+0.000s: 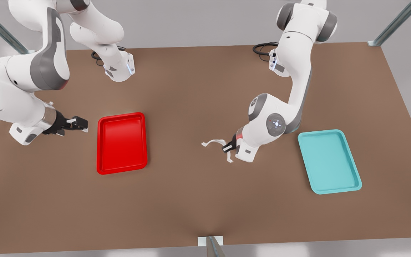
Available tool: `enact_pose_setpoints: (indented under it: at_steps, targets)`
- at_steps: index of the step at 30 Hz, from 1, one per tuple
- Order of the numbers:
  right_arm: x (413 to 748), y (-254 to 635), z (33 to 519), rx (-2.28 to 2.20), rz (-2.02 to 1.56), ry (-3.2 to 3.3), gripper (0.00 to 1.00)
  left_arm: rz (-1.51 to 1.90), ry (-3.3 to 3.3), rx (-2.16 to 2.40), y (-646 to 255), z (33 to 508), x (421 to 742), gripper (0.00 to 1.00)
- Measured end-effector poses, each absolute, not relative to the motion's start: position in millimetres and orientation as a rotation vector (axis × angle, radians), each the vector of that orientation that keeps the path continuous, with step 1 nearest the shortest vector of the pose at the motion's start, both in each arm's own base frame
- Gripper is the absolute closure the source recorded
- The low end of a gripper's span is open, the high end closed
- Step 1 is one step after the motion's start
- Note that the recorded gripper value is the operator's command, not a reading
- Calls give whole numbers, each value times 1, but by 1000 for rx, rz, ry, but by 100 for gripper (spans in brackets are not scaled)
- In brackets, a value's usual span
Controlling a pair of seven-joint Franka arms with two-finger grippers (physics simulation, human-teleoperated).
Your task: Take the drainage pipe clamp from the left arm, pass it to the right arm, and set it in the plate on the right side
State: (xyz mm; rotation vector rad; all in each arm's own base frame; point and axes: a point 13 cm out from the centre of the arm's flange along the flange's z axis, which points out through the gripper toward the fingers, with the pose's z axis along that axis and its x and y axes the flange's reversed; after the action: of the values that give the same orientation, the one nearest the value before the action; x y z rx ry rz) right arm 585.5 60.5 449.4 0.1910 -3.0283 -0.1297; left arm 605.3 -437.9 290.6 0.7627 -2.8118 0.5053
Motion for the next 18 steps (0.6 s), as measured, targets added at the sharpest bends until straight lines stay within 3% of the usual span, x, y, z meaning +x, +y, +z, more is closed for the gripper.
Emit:
enact_pose_setpoints:
  at_steps: [8,18]
  targets:
    - [617,146,429,331,-248,-3047,0,465,-2671,1039,-504,294,563,79]
    - [597,267,434,449,-284,-3068,0,415,-2527,1320,-519,281,557,79]
